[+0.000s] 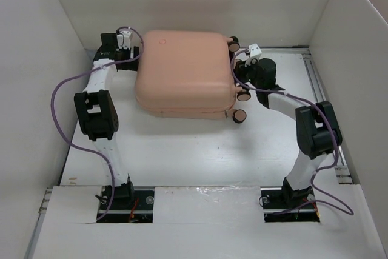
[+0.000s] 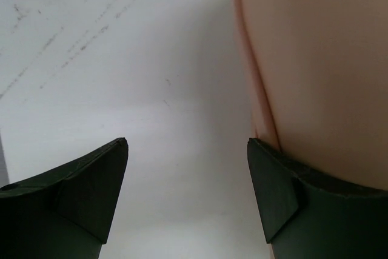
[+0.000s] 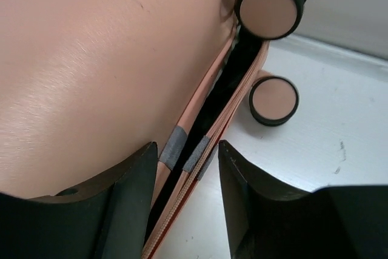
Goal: Pack the luggage
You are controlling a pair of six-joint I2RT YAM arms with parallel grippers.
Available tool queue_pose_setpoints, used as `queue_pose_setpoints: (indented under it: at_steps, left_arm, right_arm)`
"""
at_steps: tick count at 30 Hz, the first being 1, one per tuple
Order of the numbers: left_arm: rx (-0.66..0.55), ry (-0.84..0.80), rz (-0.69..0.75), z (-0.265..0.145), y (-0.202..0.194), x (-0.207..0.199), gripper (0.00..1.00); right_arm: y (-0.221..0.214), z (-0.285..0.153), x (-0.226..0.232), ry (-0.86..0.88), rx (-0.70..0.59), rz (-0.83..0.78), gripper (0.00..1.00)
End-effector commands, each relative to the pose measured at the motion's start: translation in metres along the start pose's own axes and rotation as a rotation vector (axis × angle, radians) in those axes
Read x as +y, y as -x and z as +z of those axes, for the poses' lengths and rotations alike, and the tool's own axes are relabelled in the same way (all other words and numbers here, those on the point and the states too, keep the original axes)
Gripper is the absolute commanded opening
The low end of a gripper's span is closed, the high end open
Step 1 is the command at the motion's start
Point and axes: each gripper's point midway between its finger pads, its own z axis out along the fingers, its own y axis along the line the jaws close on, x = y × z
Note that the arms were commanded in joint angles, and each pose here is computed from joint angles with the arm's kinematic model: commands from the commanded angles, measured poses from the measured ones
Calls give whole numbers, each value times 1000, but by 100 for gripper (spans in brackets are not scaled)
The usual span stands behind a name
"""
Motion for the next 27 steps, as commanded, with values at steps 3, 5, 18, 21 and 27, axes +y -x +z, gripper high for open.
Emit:
queue_pose_setpoints:
  at_steps: [3,5,18,21,27]
  left_arm:
    - [-246,-410,166,-66,68,-143,77]
    - [-234,-419,167,-64,63,-148,77]
    - [-257,-354,179,-68,75,-141,77]
    - [-280,-318,191,-76,86,-136,77]
    - [-254,-284,182,-76,82,-130,78]
  right_arm:
    - [119,-41,127,351,-366,-64,52]
    - [127,-47,136,354,-389,-65,52]
    - [111,-96,103,379,-300,-148,65]
    - [101,-109,82,425,-144,-307,75]
    - [59,-152,69,547,53,-518,78]
